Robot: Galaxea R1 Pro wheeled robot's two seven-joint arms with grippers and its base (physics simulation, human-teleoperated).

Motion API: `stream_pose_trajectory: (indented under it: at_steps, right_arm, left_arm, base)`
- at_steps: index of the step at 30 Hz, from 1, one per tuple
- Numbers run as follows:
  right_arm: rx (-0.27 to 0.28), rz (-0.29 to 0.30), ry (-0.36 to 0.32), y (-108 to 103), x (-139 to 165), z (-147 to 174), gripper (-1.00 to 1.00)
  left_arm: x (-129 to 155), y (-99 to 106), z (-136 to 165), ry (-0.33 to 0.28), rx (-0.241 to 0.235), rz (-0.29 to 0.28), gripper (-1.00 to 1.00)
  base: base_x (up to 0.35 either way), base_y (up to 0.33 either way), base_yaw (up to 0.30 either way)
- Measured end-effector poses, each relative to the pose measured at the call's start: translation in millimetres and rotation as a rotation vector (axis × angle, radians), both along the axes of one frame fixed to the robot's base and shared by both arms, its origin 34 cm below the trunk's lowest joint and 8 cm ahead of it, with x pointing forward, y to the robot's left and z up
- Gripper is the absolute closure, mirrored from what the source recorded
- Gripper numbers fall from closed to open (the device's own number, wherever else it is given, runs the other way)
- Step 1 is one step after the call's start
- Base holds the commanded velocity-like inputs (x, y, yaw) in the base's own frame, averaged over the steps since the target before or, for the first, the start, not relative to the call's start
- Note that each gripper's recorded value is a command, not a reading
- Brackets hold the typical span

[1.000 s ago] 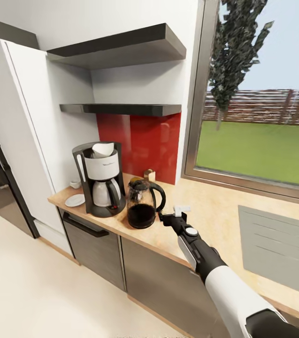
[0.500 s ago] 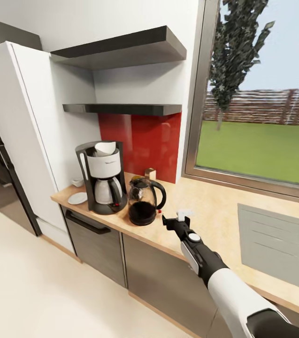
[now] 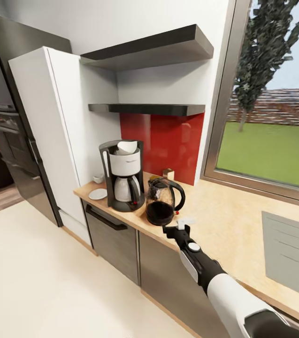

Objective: Set up a coffee station on the kitchen countertop: keep the coffee maker on the countertop, move the bottle of coffee from the kitchen shelf to the counter next to the coffee maker, place a paper coffee filter on top of the coffee maker, put the saucer next to the coffee maker with the coffee cup on the saucer, and place the electric kettle next to the coffee maker.

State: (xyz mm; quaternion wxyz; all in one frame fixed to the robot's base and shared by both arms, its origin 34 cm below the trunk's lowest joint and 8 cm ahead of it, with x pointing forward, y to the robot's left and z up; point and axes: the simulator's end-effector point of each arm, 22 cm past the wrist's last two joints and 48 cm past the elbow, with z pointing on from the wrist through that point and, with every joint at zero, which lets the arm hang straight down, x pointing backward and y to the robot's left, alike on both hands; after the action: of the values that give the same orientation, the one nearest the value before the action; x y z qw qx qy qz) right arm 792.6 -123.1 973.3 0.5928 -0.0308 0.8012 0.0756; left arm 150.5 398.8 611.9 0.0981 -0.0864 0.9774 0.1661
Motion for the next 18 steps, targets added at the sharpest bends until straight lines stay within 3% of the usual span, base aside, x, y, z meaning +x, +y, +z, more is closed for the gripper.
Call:
stream_pose_trajectory:
  at_steps: [8, 13, 18]
  right_arm:
    - [0.030, -0.025, -0.119, -2.8, -18.7, -9.5, -1.00]
    - [0.077, -0.042, -0.216, 5.4, -54.5, -22.8, -1.00]
    - [0.108, -0.094, -0.280, -2.7, -99.0, -44.0, -1.00]
  left_arm:
    - [-0.2, -0.9, -0.2, 0.001, -0.001, -0.001, -1.00]
    - [-0.4, -1.2, -0.3, 0.002, -0.002, -0.001, -1.00]
    - [-0.4, -2.0, -0.5, 0.002, -0.003, 0.000, -1.00]
  base:
    - [0.000, 0.000, 0.278]
    - [0.000, 0.000, 0.279]
    - [0.000, 0.000, 0.266]
